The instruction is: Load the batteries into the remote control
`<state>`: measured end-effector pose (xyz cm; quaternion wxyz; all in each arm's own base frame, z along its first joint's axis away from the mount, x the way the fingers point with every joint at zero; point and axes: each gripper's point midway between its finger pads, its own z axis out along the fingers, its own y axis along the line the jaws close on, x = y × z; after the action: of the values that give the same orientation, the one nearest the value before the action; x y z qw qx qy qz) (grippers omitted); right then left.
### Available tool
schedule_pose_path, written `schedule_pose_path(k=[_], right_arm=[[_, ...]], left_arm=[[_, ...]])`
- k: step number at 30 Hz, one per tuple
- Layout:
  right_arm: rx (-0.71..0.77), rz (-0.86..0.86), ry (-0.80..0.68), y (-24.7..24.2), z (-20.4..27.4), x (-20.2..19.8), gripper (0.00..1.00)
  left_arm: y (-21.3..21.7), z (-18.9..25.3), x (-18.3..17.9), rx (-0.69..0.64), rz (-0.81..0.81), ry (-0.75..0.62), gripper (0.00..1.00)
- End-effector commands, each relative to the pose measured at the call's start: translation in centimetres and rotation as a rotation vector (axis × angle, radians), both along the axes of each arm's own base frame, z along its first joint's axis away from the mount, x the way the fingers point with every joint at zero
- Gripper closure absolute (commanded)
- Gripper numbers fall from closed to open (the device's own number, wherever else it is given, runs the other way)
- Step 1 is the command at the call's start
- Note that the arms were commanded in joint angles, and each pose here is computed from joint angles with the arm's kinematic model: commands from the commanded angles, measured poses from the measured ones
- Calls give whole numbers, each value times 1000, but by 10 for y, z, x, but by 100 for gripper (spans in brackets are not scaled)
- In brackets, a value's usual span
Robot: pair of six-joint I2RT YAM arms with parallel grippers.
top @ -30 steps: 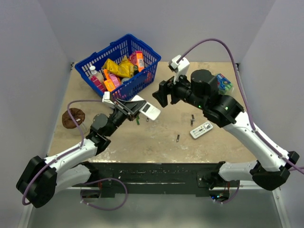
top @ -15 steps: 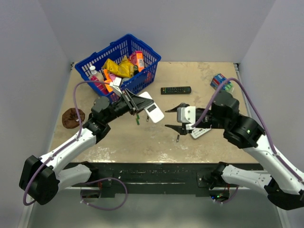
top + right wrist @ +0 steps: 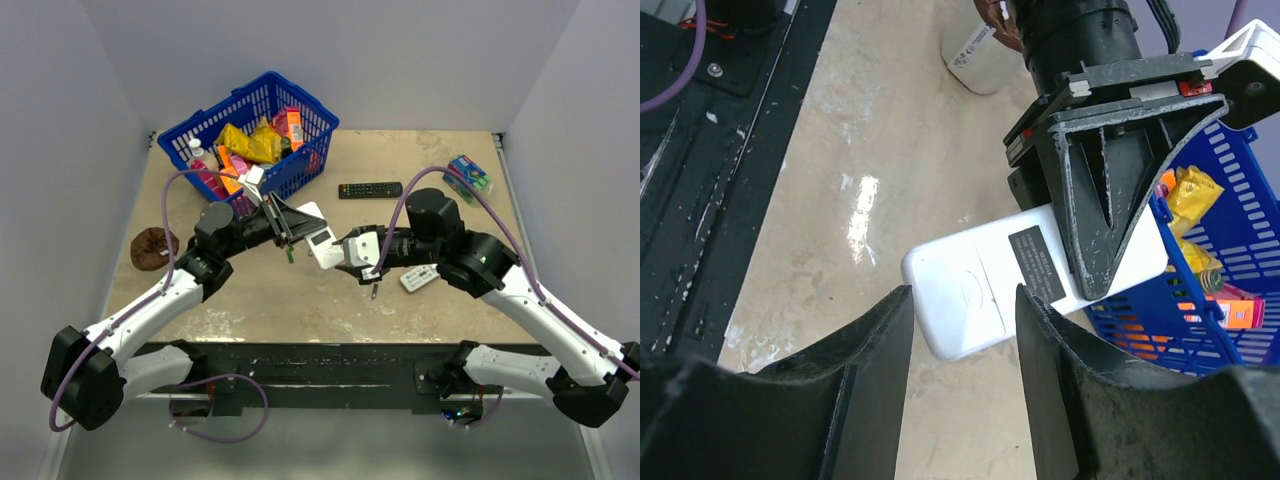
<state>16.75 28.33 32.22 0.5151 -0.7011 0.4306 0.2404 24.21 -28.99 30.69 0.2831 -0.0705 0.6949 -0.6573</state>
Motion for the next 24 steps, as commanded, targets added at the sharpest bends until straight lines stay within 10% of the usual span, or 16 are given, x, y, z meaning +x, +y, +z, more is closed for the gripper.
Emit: schedule_pose_path(k=[1, 15, 24], right_arm=[[20, 44, -42, 4, 3, -2, 52], [229, -308, 173, 3, 11, 34, 45], [184, -83, 121, 2, -40, -10, 40]], left_arm=[[-1, 34, -3, -55, -29, -73, 100], [11, -71, 21, 337, 65, 33, 100], [2, -79, 19, 328, 5, 64, 100]])
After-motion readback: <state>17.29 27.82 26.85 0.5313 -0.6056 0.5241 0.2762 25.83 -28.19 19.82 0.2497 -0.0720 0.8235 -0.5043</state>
